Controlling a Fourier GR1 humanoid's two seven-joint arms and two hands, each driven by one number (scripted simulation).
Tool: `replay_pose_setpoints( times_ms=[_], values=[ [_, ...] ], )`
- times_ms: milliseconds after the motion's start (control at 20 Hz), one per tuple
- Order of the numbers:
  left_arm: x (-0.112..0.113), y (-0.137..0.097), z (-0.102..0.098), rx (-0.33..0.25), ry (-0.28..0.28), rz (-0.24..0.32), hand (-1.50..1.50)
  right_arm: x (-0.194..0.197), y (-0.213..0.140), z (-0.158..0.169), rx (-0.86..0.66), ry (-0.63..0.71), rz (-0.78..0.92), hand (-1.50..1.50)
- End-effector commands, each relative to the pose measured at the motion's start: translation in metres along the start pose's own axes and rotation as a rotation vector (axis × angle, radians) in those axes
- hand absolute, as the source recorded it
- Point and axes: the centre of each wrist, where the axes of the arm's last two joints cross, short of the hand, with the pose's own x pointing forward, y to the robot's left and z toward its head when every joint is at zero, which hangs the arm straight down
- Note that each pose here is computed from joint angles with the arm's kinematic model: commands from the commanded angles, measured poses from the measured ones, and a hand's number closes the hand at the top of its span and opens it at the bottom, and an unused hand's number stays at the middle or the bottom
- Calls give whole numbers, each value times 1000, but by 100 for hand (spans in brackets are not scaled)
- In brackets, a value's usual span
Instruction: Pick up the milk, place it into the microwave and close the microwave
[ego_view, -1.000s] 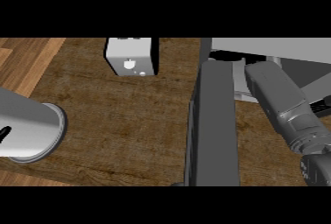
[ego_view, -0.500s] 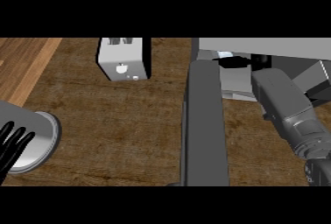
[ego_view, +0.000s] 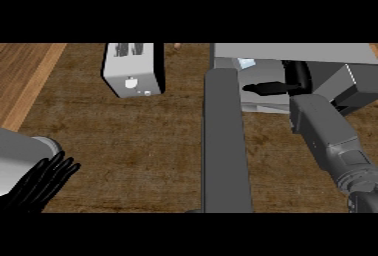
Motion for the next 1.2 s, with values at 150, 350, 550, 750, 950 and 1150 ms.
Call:
replay_pose_setpoints(
  times_ms=[150, 350, 550, 750, 950, 1150],
  values=[
    [-32, -2, -16, -101, 77, 15, -150, -32, 19, 36, 69, 34, -269, -150],
    [-30, -4, -47, -119, 77, -55, -150, -54, 47, 69, 94, 36, -338, -150],
    [-50, -16, -54, -130, 110, -54, -150, -81, 47, 112, 125, 71, -360, -150],
    [-49, -23, -59, -110, 96, -75, 150, -106, 38, 163, 131, 128, -301, -150],
    [-61, -21, -70, -156, 116, -92, 150, -120, 29, 206, 77, 158, -241, -150],
    [-76, -27, -92, -165, 164, -134, 150, -124, 11, 231, 62, 151, -238, -150]
  ],
)
